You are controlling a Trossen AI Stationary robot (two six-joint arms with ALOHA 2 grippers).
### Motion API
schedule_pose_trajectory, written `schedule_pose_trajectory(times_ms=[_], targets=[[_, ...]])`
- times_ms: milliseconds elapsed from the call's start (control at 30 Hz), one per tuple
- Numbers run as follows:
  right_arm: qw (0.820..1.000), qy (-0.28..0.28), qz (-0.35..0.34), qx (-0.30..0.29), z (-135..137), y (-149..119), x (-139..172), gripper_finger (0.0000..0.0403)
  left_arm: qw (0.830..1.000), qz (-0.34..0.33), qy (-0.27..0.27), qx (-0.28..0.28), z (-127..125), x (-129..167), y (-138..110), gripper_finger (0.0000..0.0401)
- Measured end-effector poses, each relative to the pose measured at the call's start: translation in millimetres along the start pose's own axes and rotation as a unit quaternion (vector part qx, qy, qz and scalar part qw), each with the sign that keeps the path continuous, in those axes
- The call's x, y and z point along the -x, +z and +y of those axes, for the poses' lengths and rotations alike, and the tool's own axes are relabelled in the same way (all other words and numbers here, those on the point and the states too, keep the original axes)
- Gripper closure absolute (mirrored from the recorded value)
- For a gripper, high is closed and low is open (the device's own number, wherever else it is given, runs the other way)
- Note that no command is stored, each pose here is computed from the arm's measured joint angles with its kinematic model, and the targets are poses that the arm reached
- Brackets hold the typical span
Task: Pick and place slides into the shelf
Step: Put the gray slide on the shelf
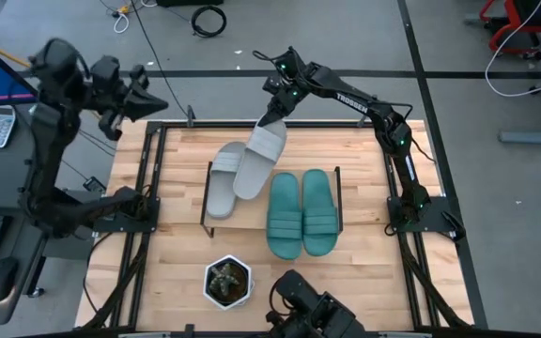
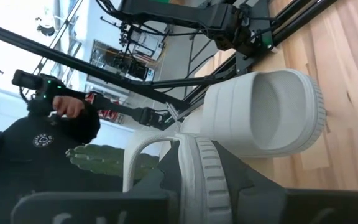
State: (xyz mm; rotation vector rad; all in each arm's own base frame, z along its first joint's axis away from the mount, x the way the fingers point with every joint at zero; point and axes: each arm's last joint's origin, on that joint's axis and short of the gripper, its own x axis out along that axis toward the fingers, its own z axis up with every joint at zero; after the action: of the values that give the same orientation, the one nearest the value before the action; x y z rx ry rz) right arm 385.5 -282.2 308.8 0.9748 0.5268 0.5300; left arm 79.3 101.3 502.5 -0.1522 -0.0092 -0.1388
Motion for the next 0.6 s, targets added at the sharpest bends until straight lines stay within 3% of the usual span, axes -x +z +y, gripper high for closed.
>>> schedule_pose_trajectory(times_ms=[100, 167, 300, 333, 467, 600], targets=[[1.0, 0.0, 0.0, 0.0, 0, 0, 0, 0.0353, 0.997, 0.024, 0.068, -0.006, -2, 2, 12, 0.0398], [1.0, 0.0, 0.0, 0.0, 0, 0, 0, 0.0354, 0.989, 0.075, 0.125, -0.002, -3, 2, 14, 0.0397], [1.0, 0.001, 0.001, 0.0, 0, 0, -1, 0.0354, 0.941, 0.257, 0.218, 0.011, 3, -1, 8, 0.0395], [1.0, 0.001, 0.001, 0.0, 0, 0, -1, 0.0354, 0.934, 0.282, 0.22, 0.01, 7, -7, 7, 0.0395], [1.0, 0.0, 0.001, 0.0, 0, 0, -1, 0.0354, 0.937, 0.301, 0.178, -0.003, 11, -27, 6, 0.0398], [1.0, 0.0, 0.0, 0.002, 0, 0, -1, 0.0354, 0.92, 0.358, 0.16, 0.002, 14, -48, -7, 0.0392]])
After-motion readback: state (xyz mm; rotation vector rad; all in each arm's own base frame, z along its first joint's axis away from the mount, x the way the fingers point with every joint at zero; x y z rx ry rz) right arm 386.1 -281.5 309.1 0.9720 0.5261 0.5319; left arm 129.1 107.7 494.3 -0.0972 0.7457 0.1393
